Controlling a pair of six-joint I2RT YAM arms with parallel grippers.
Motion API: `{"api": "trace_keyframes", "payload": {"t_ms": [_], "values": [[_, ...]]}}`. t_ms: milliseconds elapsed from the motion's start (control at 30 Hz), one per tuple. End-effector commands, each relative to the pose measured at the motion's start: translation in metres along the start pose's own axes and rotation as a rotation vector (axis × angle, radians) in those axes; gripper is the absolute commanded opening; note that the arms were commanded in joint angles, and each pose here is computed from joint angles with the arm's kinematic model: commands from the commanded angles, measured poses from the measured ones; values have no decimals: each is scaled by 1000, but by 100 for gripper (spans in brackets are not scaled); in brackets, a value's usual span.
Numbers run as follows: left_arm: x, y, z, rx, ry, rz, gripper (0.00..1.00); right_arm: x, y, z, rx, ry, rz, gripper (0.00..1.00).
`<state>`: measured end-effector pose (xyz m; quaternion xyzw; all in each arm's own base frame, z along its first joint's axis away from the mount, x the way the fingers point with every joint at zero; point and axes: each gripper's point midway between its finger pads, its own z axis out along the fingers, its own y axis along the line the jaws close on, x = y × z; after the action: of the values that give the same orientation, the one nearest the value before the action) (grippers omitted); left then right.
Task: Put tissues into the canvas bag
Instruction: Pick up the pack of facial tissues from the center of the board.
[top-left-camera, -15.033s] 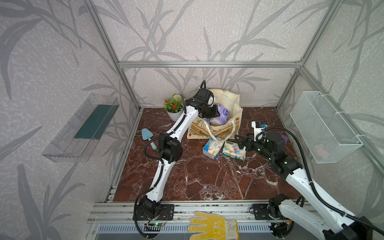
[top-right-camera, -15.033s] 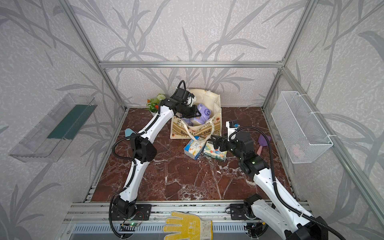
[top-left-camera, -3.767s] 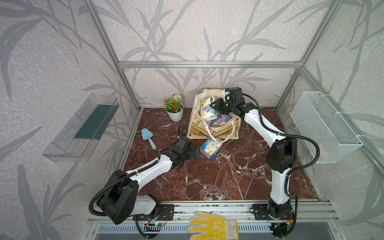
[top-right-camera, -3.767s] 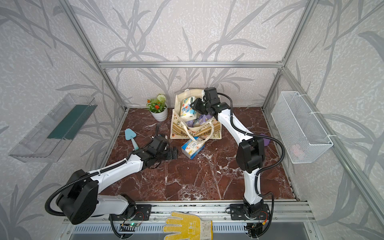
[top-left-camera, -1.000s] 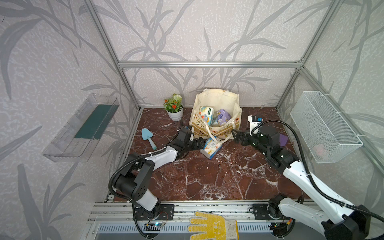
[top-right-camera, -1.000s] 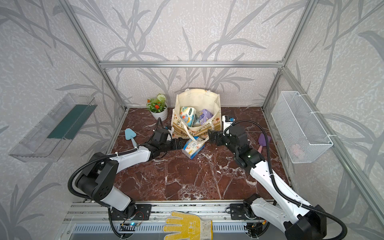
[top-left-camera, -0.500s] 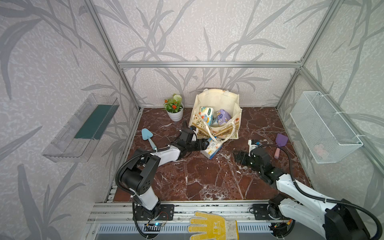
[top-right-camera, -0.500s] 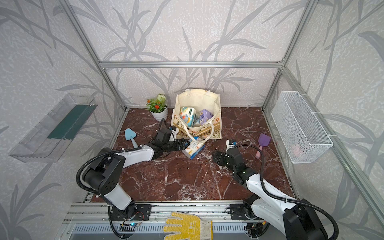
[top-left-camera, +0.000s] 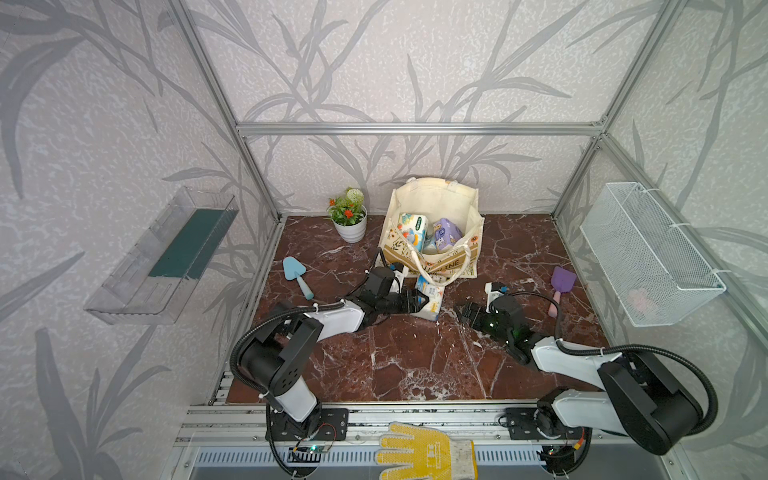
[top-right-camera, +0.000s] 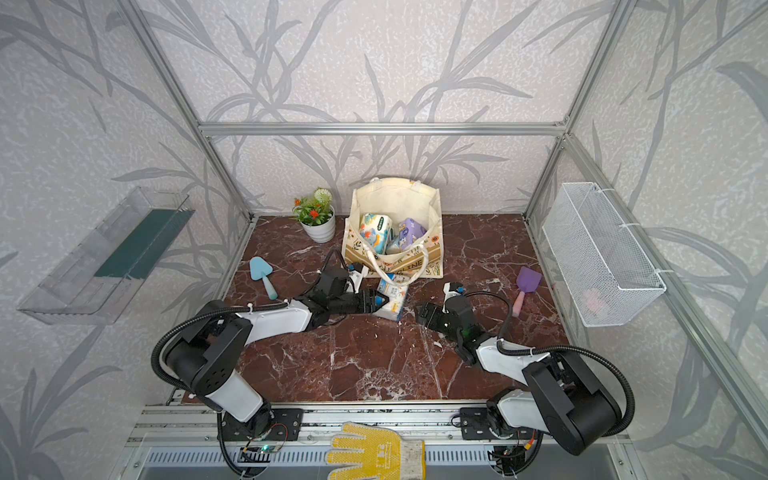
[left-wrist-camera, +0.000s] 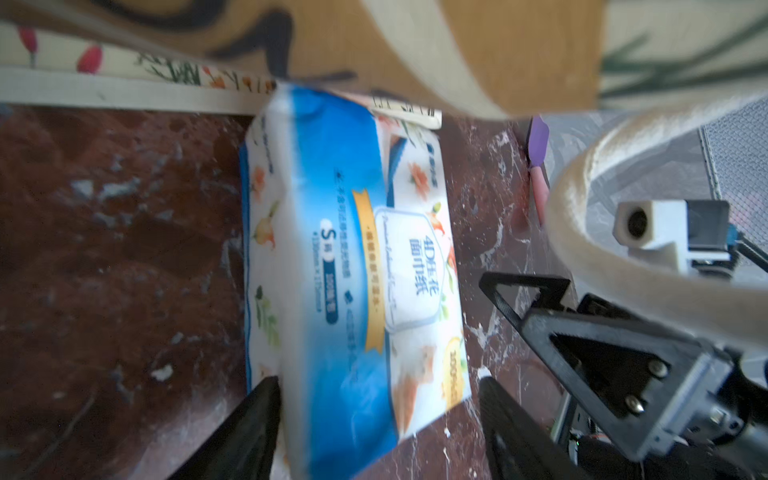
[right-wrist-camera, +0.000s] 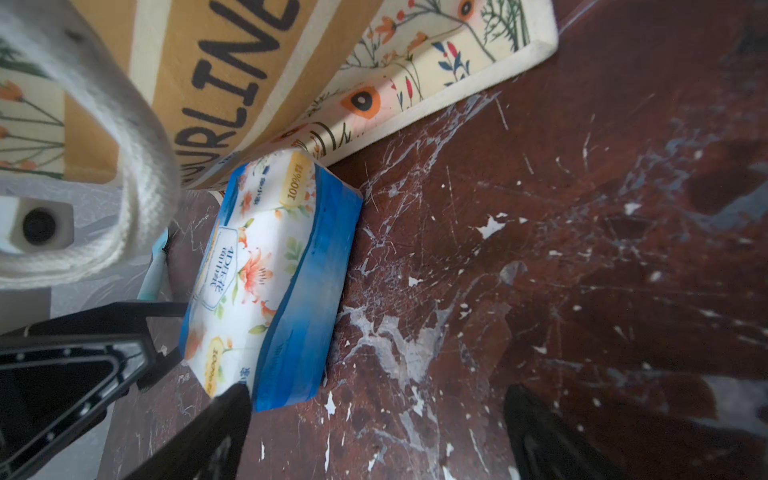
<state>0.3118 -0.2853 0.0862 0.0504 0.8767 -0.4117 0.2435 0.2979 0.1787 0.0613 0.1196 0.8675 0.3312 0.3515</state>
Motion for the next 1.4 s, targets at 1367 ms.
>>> {"api": "trace_keyframes", "payload": {"t_ms": [1367], "values": [[-2, -23, 3, 168, -17, -67, 72, 28, 62, 47, -222, 131, 26, 68]]}}
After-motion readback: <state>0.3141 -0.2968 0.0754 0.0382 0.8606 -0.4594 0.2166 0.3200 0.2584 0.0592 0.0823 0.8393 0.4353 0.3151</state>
